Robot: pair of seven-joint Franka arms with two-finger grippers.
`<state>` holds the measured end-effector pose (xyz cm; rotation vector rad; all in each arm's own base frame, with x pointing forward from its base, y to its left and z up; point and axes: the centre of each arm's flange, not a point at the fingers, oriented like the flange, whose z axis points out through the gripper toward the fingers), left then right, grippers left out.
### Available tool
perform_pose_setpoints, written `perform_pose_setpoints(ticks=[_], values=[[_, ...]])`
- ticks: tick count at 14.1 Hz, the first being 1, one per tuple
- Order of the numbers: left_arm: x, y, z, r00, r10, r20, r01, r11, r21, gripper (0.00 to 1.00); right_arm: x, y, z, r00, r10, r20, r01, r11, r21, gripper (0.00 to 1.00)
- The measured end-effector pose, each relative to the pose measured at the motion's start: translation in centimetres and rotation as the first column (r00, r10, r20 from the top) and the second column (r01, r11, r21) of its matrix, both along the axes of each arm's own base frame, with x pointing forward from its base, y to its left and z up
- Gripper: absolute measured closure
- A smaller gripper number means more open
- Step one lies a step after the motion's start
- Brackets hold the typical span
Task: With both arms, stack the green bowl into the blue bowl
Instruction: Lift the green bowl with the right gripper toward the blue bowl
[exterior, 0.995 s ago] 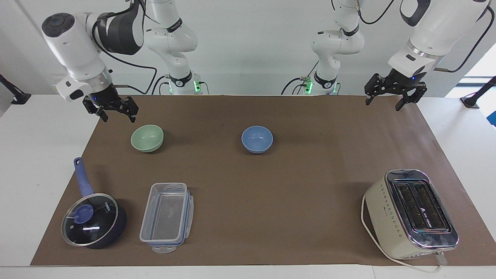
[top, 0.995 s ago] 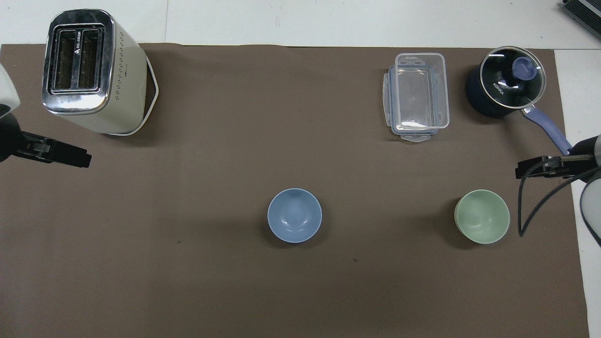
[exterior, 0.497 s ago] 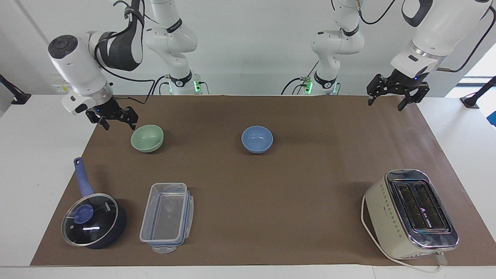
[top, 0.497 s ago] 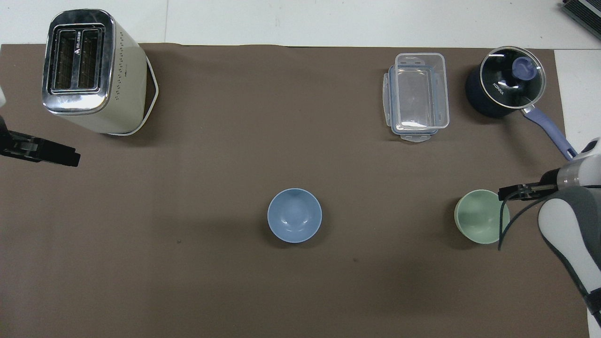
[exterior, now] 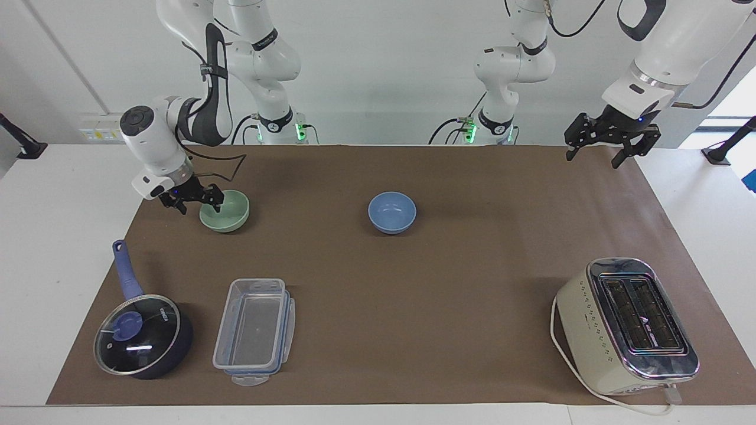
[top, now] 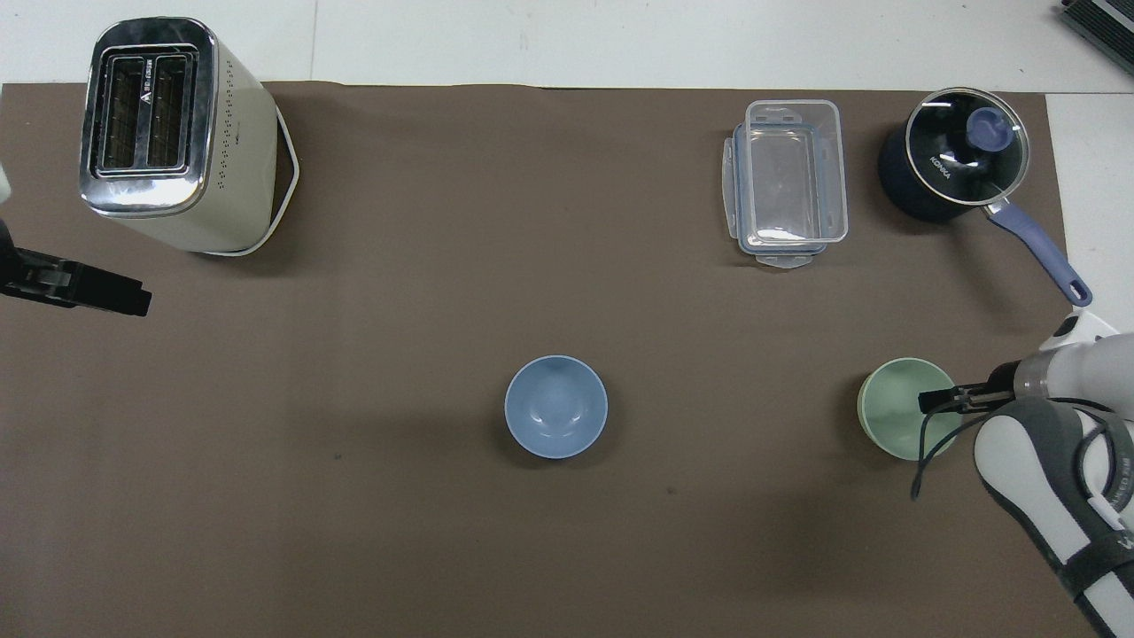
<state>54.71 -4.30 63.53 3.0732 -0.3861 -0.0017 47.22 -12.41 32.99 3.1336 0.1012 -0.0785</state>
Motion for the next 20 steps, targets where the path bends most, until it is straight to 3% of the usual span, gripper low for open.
perform_pose_setpoints(ticks=[3, 4, 6, 11, 12, 14, 16, 20], values=[[0.0, 0.0, 0.0, 1.000, 0.000, 0.000, 0.000, 1.000, 0.000, 0.00, -0.2, 0.0, -0.3, 1.000, 0.000, -0.005, 0.000, 1.000, 0.001, 0.03], [0.0, 0.0, 0.0, 1.000, 0.000, 0.000, 0.000, 1.000, 0.000, 0.00, -0.1, 0.0, -0.4, 1.000, 0.001, 0.002, -0.001, 1.000, -0.001, 0.10], [0.0, 0.0, 0.0, 1.000, 0.000, 0.000, 0.000, 1.000, 0.000, 0.00, 0.0, -0.2, -0.5, 1.000, -0.002, 0.006, 0.002, 1.000, -0.002, 0.38], [0.0, 0.0, 0.0, 1.000, 0.000, -0.001, 0.000, 1.000, 0.000, 0.00, 0.0, -0.5, -0.7, 1.000, -0.006, 0.006, 0.006, 1.000, -0.002, 0.90], [0.0, 0.0, 0.0, 1.000, 0.000, -0.001, 0.000, 1.000, 0.000, 0.00, 0.3, -0.4, -0.2, 1.000, -0.002, 0.011, 0.002, 1.000, -0.003, 0.95], [0.0, 0.0, 0.0, 1.000, 0.000, -0.001, 0.000, 1.000, 0.000, 0.00, 1.1, -0.5, 1.1, 1.000, 0.001, 0.029, -0.001, 1.000, -0.008, 0.95], [0.0, 0.0, 0.0, 1.000, 0.000, -0.001, 0.000, 1.000, 0.000, 0.00, 2.0, -0.5, 3.3, 1.000, 0.001, 0.008, -0.001, 1.000, -0.001, 0.95], [0.0, 0.0, 0.0, 1.000, 0.001, -0.004, -0.001, 1.000, 0.000, 0.00, 4.2, 1.6, 9.8, 0.999, -0.012, 0.030, 0.010, 0.997, 0.082, 0.95]])
